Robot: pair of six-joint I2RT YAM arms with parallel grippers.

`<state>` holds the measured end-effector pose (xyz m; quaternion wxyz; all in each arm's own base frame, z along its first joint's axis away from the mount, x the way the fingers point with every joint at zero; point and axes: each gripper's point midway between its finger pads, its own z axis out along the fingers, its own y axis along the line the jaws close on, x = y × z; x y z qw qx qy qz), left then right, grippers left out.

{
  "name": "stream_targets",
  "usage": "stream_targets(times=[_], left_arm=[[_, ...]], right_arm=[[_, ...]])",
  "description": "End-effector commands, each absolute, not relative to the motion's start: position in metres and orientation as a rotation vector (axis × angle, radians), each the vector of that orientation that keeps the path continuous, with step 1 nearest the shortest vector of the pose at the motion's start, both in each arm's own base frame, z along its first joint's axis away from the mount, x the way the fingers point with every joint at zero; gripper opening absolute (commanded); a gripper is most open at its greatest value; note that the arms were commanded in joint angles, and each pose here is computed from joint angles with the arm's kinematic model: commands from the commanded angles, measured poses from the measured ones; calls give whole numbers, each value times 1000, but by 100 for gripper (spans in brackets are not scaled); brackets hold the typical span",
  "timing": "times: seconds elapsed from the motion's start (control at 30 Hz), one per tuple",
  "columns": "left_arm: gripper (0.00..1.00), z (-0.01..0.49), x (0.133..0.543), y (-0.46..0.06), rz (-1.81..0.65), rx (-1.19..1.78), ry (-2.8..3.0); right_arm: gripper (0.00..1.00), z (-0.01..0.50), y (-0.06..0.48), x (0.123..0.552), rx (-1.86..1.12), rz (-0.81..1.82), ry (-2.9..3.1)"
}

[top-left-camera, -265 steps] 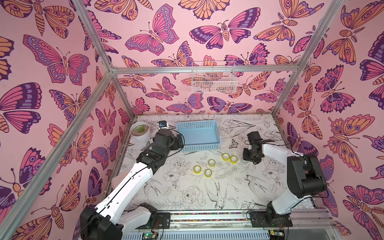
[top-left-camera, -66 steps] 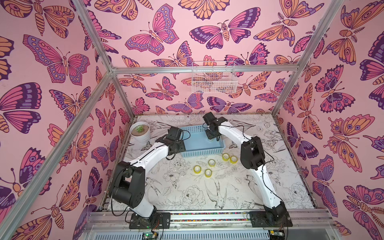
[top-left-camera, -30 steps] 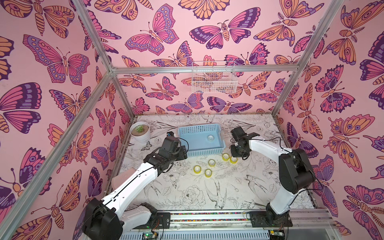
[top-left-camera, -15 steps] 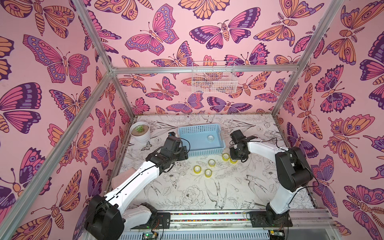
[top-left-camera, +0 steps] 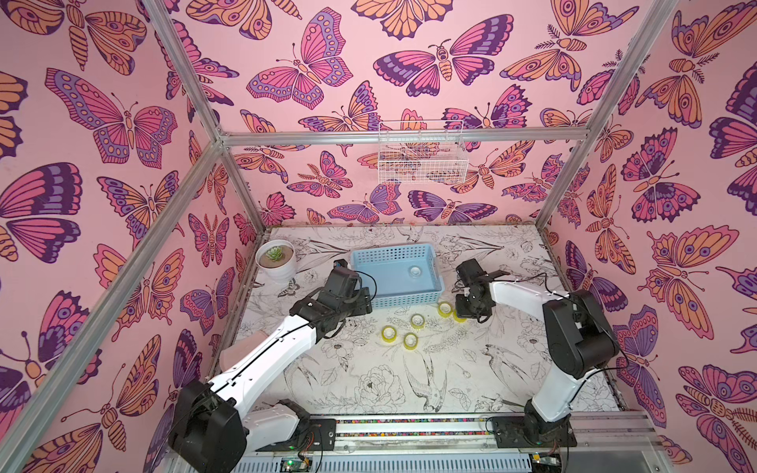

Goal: Put the transparent tape into the storage box
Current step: Pick up the tape from the center of the board, then place the tape in the storage box.

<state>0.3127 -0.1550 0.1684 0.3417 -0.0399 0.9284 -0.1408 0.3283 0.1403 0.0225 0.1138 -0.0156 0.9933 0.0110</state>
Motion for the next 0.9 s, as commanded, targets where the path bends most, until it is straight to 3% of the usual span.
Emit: stream_targets(times=[0.0,0.17,0.33,0.5,0.7,0.87], left_arm=[[75,174,317,-154,-334,-92,2392],[75,180,320,-153,-322,-76,2376],[75,186,324,-153,-310,-63,2355],[76,185,325,-156,-320,-42,2361],[78,181,322,-151,-329,-65,2378],[78,182,316,-146,-320,-71,2382]], right_arm=[[0,19,138,326,-15,33,2926],[0,64,129,336,-27,-33,2845],[0,145,121,357,-40,-100,2697],[0,203,158,384,-195,11,2567],[0,211,248,422,-438,143,2558],[0,181,306,441,-545,204,2563]])
